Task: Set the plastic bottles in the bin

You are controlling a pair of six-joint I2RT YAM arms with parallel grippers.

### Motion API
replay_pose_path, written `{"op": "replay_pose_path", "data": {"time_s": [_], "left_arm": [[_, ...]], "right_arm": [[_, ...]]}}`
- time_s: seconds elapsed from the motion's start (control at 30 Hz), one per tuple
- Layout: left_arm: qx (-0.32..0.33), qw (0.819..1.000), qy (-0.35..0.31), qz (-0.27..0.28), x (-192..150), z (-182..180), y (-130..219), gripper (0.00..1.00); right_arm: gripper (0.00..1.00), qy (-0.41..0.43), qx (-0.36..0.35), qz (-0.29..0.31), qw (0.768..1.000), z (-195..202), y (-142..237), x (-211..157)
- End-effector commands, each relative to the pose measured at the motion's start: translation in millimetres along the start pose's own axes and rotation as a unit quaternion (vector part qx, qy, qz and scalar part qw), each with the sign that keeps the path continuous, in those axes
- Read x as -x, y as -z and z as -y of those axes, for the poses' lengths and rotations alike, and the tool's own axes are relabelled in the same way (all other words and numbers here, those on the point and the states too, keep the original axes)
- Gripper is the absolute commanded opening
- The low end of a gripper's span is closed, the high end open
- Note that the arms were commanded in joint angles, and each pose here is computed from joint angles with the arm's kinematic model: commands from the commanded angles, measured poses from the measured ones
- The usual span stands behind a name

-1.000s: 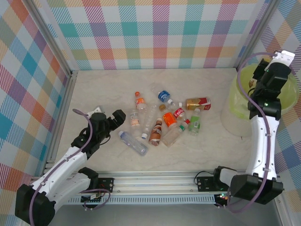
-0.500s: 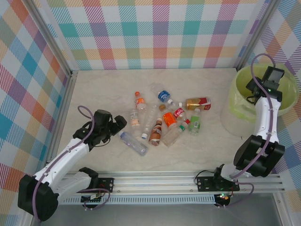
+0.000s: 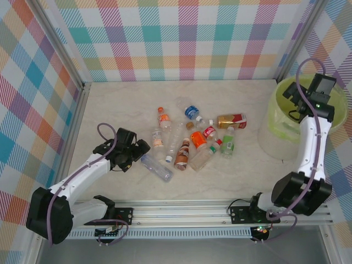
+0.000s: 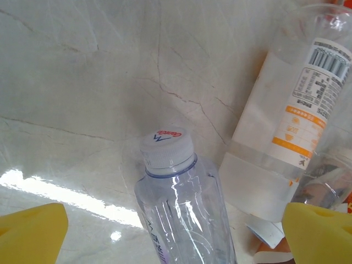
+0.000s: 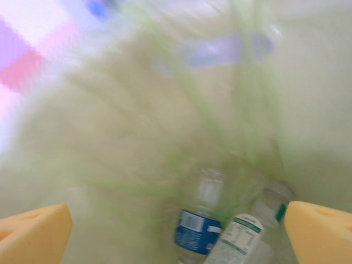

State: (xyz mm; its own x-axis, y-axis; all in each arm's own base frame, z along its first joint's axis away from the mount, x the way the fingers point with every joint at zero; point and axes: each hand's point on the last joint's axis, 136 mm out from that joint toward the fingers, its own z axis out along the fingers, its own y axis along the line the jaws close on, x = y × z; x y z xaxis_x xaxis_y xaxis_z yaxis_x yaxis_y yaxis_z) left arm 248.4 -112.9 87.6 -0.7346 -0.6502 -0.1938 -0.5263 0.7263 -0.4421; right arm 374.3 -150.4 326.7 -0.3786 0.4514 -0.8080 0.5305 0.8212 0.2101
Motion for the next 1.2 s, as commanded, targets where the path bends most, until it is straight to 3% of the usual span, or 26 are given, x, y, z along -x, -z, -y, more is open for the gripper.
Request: {"op": "replay_pose_path", "data": {"time_s": [0.0,0.13,0.37,0.47,0.53,0.67,0.87,1.07,1.17], "left_arm": [[0.002,0.998,0.064,-0.002,1,-2,-5,1.0],[0.012,0.993,0.119,-0.012,-3,-5,-13,1.0],[0.029,0.986,0.149,-0.063,-17,-1,-34,0.99],[0.029,0.984,0.16,-0.068,-19,2,-40,0.98],[0.028,0.984,0.162,-0.065,-18,3,-44,0.96],[0.022,0.981,0.18,-0.065,-19,3,-54,0.9],[-0.003,0.975,0.206,-0.079,-24,10,-69,0.74],[-0.007,0.981,0.184,-0.065,-19,10,-67,0.59],[-0.047,0.986,0.15,-0.049,-12,21,-60,0.52]], "right_arm": [[1.0,0.051,0.096,0.044,0.993,-52,55,20],[1.0,0.08,0.205,0.049,0.974,-104,86,7],[1.0,0.137,0.472,-0.009,0.871,-213,146,-63],[1.0,0.155,0.535,-0.049,0.829,-241,162,-97],[1.0,0.177,0.549,-0.064,0.814,-252,166,-119],[1.0,0.21,0.539,-0.091,0.811,-263,157,-159],[1.0,0.203,0.535,-0.136,0.809,-272,143,-200],[1.0,0.213,0.53,-0.139,0.809,-280,138,-214],[1.0,0.2,0.529,-0.135,0.814,-284,139,-211]]}}
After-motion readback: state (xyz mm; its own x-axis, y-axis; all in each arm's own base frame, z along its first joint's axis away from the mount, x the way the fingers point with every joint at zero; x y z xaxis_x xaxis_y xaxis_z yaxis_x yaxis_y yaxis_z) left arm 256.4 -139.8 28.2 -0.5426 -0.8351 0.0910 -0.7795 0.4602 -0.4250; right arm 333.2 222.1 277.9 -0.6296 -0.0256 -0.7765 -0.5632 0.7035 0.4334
